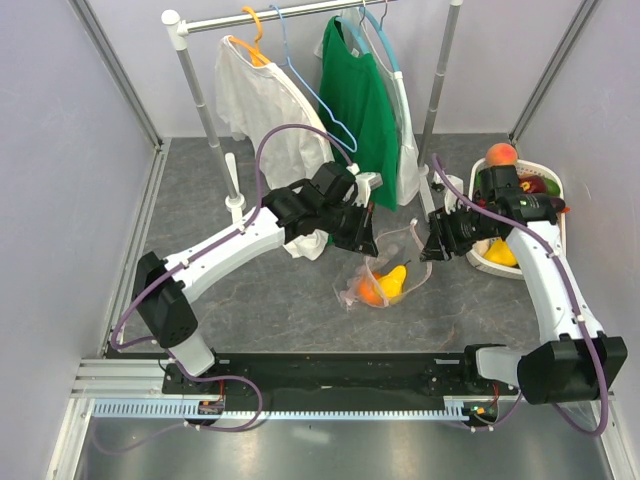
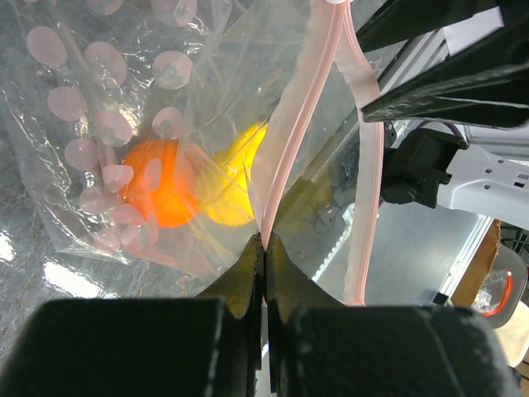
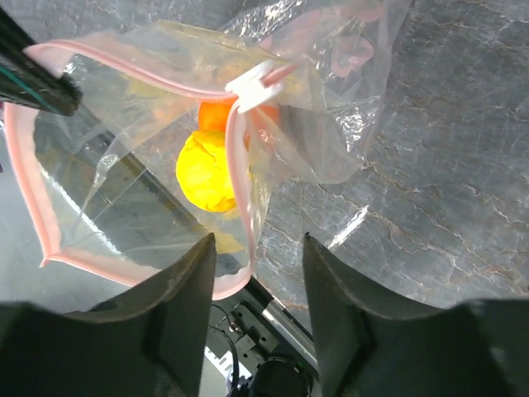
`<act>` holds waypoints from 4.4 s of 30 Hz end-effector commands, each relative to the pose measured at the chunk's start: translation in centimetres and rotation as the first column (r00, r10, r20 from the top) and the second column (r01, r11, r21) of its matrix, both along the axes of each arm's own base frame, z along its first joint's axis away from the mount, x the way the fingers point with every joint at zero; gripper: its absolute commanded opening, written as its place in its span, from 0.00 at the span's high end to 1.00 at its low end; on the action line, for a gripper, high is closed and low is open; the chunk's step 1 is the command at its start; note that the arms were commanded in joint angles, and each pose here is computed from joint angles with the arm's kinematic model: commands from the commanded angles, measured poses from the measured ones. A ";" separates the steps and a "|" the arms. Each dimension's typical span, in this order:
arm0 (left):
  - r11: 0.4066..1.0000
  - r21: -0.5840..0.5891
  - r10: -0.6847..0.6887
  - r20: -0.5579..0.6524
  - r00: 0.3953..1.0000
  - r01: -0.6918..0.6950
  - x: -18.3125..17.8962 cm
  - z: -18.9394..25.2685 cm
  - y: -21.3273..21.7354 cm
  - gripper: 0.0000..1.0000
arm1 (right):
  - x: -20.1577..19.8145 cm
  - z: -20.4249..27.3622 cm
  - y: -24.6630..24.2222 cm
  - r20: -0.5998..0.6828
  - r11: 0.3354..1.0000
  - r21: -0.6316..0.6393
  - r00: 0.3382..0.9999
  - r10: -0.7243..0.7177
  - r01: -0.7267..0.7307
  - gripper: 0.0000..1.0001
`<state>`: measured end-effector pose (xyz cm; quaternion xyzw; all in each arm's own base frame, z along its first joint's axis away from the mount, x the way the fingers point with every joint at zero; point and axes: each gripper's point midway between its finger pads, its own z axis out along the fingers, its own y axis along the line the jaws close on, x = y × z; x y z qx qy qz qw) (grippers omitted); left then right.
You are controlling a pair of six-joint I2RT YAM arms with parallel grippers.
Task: Place the food in the zip-top bag and seal the zipper
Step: Adjust the zipper food storage bag at the center of the board, then pick up the fake vegetable from the bin.
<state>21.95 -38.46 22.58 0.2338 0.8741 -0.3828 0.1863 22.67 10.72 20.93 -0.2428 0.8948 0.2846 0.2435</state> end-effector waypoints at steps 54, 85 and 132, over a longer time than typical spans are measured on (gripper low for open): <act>0.995 -0.098 -0.006 -0.048 0.999 0.001 2.4 7.1 -0.4 0.98 | 13.7 6.2 -23.8 0.272 0.742 -0.667 0.949 0.162 0.064 0.02; 0.996 -0.080 -0.041 -0.029 0.999 0.039 2.3 5.9 -0.2 0.98 | 17.8 -3.8 -29.4 -0.103 0.343 -0.911 0.932 0.348 -0.228 0.30; 0.996 -0.081 -0.026 -0.044 0.999 0.023 2.2 5.6 0.7 0.98 | 4.4 24.6 1.9 0.595 0.728 0.659 0.722 -0.353 -0.187 0.94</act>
